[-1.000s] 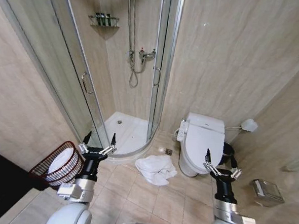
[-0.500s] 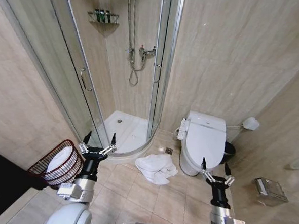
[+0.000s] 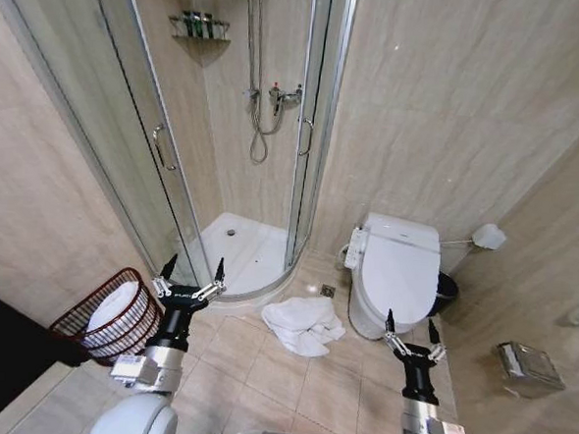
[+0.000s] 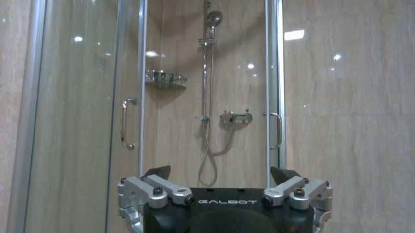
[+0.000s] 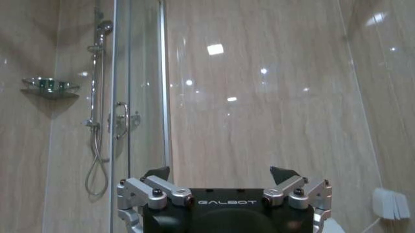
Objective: Discard the used towel into the hamper.
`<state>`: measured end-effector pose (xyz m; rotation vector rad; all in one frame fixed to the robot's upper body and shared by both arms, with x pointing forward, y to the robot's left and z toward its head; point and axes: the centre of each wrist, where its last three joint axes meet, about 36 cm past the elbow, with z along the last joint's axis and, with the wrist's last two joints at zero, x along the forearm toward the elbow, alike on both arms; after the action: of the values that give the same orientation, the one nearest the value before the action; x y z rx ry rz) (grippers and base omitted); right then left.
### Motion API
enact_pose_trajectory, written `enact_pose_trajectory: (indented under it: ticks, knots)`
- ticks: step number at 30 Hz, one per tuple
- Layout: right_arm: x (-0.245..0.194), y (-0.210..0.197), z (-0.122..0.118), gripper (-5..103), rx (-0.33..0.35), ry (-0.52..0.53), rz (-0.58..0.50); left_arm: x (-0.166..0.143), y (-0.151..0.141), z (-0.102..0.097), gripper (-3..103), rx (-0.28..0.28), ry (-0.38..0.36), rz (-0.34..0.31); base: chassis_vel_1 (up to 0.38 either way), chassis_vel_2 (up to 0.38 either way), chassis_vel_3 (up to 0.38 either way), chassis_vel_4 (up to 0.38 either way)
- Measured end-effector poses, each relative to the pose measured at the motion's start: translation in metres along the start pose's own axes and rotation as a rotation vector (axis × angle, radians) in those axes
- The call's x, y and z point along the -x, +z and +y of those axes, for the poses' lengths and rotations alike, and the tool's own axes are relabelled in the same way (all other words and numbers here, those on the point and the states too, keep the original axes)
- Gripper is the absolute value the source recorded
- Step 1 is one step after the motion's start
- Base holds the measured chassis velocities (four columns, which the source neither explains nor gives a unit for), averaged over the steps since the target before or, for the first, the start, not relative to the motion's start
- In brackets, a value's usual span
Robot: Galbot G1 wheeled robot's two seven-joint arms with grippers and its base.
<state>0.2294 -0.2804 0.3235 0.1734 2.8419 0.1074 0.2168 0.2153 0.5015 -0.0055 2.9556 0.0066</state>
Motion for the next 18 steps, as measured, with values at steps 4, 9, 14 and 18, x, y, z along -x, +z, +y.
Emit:
enact_pose_trajectory:
  ticks: [4,9,14,18]
  knots:
    - [0.005,-0.005,0.005,100,0.010,0.011,0.016,0.000,0.000,0.000,100,0.000,0.000,0.000,0.000,0.000,0.000,0.000]
    - [0.010,-0.007,0.009,100,0.019,0.020,0.012,0.000,0.000,0.000,100,0.000,0.000,0.000,0.000,0.000,0.000,0.000]
    - [0.013,-0.008,0.008,100,0.014,0.015,-0.009,0.000,0.000,0.000,100,0.000,0.000,0.000,0.000,0.000,0.000,0.000]
    - [0.013,-0.008,0.008,100,0.008,0.026,-0.024,0.000,0.000,0.000,100,0.000,0.000,0.000,0.000,0.000,0.000,0.000]
